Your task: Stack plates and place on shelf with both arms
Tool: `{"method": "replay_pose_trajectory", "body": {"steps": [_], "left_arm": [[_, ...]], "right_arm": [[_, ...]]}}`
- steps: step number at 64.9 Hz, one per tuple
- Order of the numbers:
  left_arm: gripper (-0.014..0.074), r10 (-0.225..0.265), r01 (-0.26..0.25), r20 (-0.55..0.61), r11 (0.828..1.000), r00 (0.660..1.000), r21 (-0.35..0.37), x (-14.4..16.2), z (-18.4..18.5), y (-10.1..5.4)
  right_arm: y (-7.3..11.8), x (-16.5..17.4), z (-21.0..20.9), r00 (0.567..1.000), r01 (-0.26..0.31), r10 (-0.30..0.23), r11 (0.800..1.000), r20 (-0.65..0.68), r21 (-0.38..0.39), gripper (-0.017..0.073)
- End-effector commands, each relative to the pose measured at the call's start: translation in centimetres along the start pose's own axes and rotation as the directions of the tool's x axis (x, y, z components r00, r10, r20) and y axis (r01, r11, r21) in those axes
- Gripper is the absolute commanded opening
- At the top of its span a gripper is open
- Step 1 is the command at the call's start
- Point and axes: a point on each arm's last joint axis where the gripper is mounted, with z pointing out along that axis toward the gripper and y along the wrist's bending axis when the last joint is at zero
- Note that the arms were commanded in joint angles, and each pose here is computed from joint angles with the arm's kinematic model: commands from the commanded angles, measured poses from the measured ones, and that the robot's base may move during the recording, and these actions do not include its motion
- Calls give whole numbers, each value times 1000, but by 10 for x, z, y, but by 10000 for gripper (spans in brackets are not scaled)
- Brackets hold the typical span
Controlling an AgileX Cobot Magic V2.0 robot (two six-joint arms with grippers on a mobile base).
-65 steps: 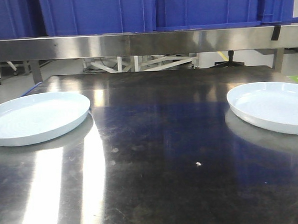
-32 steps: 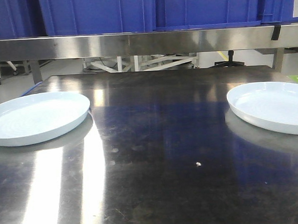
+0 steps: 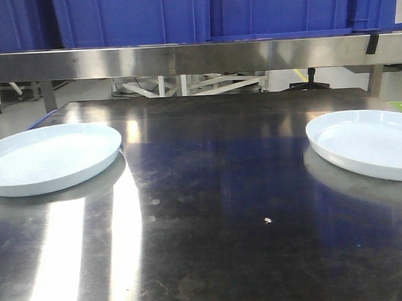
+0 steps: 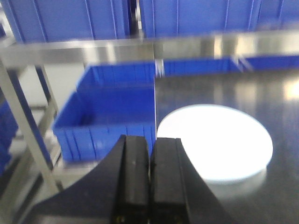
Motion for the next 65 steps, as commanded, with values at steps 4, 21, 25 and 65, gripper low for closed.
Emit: {"method": "replay_pose_trajectory", "body": {"steps": [4,21,25,65], "left_arm": [[82,-65,66,-11,998,998,23,-25,12,0],[82,-113,134,-331,990,937,42,-28,68,-3],[82,-111,136,-379,990,919,41,-31,82,-3],[95,-74,147,-730,988,679,37,-53,237,1]], "right_arm": [[0,-9,-2,995,22,-22,1000,102,3,47],[0,-9,-2,995,22,-22,1000,102,3,47],[0,-9,-2,995,22,-22,1000,102,3,47],[0,-9,-2,995,22,-22,1000,102,3,47]]}}
